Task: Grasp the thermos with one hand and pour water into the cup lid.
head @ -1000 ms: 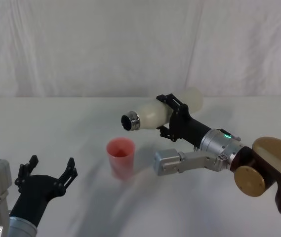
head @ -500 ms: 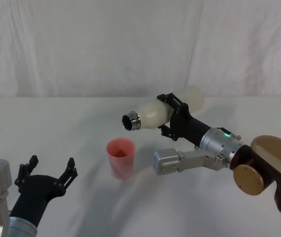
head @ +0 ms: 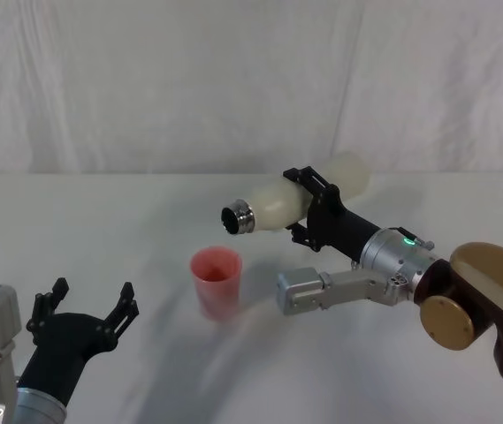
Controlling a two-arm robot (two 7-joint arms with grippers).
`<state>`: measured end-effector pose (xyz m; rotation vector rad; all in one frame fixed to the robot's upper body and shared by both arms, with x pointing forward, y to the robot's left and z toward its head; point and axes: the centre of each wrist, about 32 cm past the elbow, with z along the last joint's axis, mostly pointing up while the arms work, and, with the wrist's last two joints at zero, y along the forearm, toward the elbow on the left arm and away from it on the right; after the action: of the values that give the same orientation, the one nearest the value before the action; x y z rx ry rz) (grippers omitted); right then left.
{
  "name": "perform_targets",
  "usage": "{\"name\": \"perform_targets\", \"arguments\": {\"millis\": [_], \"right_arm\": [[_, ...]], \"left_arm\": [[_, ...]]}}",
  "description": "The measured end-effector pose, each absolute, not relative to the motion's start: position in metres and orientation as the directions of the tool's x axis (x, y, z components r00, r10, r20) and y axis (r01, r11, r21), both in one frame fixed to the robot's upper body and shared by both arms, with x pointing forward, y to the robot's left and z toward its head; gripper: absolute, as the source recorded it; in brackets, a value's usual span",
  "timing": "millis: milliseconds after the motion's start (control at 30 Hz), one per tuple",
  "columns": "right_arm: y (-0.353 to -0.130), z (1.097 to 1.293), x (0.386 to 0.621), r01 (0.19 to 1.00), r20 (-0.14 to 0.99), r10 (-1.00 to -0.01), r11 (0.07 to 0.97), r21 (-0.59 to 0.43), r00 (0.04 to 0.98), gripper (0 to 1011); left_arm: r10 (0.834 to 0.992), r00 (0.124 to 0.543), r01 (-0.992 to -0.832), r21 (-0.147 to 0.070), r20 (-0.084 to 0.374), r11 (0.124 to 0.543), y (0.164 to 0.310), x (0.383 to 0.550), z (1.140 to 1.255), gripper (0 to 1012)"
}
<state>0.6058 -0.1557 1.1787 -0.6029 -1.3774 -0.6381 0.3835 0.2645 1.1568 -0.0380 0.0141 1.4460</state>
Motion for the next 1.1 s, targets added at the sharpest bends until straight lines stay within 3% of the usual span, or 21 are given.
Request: {"name": "perform_targets", "arguments": {"millis": [1100], "right_arm": [[-0.1614, 1.1771, 0.6068, 0.721, 0.997, -0.04, 0.692, -0.023, 0.07, 950]], "left_arm": [[0.992, 0.125, -0.992, -0.018, -0.033, 0.124, 0.2645, 0.3835, 1.1568, 1001]]}}
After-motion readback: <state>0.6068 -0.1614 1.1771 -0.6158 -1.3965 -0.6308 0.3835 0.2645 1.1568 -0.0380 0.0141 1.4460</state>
